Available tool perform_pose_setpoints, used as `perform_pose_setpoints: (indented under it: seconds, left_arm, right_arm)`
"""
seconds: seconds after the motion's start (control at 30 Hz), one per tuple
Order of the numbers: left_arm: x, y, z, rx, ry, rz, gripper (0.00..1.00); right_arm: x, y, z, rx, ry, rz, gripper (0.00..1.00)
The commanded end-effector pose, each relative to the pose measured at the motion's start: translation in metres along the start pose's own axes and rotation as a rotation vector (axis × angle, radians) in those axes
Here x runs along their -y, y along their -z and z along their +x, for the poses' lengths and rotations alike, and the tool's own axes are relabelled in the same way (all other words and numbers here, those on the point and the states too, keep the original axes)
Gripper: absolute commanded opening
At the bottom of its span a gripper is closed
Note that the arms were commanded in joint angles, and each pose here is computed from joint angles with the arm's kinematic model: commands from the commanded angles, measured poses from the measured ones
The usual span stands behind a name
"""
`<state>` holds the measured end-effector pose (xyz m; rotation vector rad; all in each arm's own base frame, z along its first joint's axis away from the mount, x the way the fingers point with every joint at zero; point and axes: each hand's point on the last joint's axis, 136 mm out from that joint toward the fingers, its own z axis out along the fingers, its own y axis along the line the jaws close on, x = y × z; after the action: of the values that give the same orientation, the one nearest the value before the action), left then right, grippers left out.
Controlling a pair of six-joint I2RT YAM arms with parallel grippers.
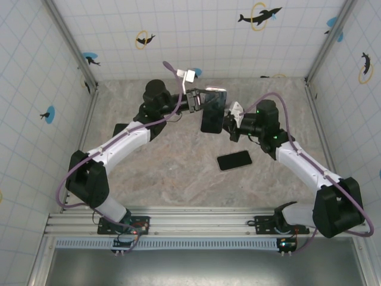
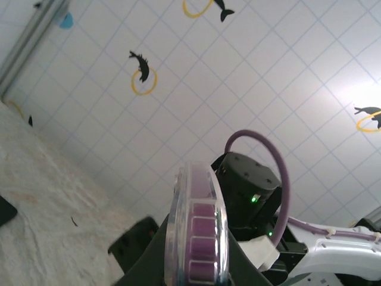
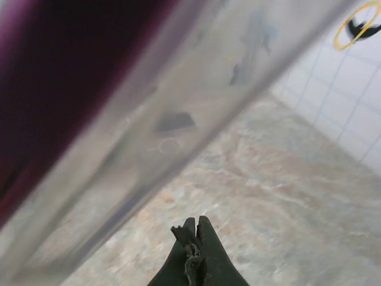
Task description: Take the phone out of the phone case
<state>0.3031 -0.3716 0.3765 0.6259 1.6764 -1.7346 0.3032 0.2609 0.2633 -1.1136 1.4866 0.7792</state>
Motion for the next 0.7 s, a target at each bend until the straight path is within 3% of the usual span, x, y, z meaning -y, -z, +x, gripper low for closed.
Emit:
perform_pose_setpoints:
  seconds: [0.0,0.3,0.47,0.67]
  left_arm:
    - [0.023,-0.010,0.026,-0.098,0.041,0.053,0.00]
    - [-0.004,0.005,-0.007,0.108,0.037,-0.117,0.00]
    - [-0.015,0.018,-0.027,0.262,0.148,-0.164,0.00]
    - [-0.021,0.023,-0.037,0.364,0.304,-0.150,0.02]
  right_arm:
    - [0.007,0.008,-0.043,0.124,0.095,0.059,0.06]
    - [-0.003,0.032,-0.034,0.179,-0.086,0.045,0.25]
    - [0.007,0.061,-0.033,0.323,-0.366,0.095,0.43]
    - [0.006,0.077,-0.028,0.479,-0.699,0.082,0.47]
